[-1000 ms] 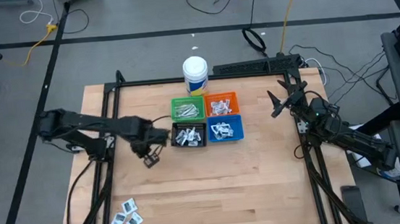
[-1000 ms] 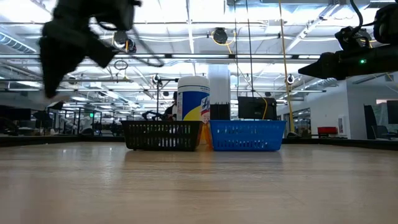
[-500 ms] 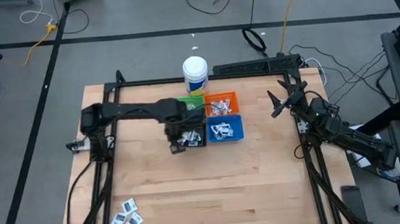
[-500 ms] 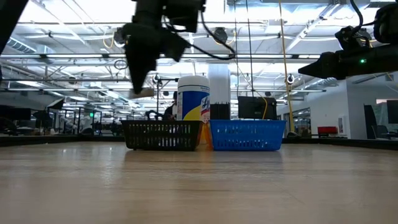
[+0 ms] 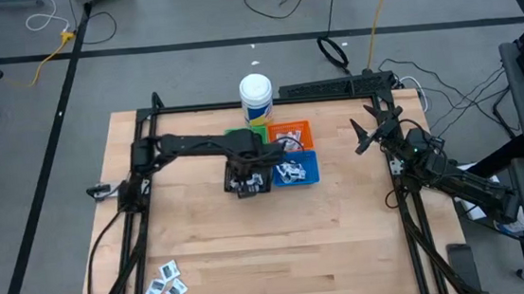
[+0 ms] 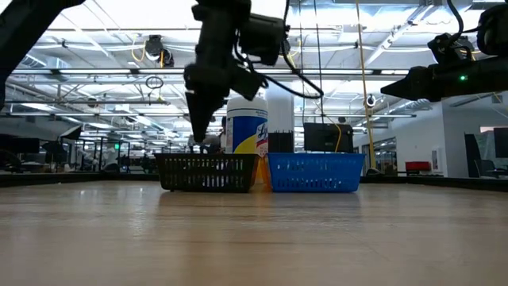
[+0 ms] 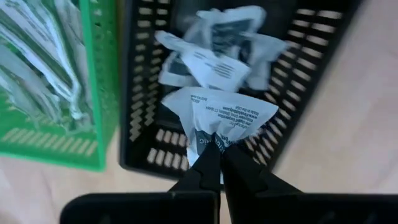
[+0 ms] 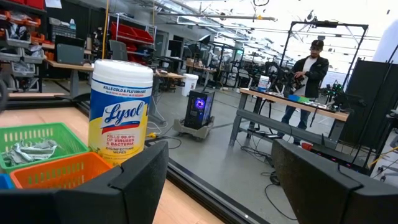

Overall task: Pick & Place First Aid Supplies
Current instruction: Put the black towelette pack into the black basket

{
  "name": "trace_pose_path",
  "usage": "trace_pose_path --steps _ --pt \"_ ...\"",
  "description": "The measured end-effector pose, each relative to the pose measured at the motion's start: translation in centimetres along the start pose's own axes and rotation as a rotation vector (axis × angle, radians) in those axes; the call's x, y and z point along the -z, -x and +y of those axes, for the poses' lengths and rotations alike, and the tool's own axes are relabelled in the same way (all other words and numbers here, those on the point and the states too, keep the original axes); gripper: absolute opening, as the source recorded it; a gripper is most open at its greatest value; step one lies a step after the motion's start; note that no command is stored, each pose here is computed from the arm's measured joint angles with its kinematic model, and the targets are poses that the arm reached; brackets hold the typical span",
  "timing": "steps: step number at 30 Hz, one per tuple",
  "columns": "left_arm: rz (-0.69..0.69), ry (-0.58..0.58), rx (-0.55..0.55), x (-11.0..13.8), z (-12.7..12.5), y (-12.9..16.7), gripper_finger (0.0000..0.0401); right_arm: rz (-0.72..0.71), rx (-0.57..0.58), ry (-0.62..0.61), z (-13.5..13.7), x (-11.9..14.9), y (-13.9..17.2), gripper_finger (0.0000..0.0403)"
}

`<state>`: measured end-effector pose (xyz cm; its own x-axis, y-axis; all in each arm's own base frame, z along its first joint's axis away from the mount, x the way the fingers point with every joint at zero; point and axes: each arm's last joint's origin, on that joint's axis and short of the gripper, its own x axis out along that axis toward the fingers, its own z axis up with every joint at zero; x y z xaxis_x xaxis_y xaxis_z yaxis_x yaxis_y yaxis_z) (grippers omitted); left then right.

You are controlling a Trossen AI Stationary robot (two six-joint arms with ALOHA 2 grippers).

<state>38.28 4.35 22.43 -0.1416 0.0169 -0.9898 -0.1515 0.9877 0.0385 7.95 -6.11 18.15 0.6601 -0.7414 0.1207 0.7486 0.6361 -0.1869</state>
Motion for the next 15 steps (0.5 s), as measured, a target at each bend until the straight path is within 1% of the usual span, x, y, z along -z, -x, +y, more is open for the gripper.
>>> trace_pose_path --steps 6,9,12,15 --pt "0.0 0.029 -0.051 -1.4 0.5 -1.9 0.0005 0.0 0.0 0.0 0.0 0.0 0.0 0.0279" --pt "-0.028 0.059 -0.052 -1.7 0.6 -1.9 0.0006 0.0 0.0 0.0 0.0 0.0 0.0 0.0279" --pt "-0.054 0.083 -0.05 -1.9 0.6 -1.9 0.0021 0.0 0.0 0.0 0.0 0.0 0.0 0.0279" --pt "-0.051 0.084 -0.042 -1.9 0.6 -1.9 0.005 0.0 0.0 0.0 0.0 0.0 0.0 0.0279"
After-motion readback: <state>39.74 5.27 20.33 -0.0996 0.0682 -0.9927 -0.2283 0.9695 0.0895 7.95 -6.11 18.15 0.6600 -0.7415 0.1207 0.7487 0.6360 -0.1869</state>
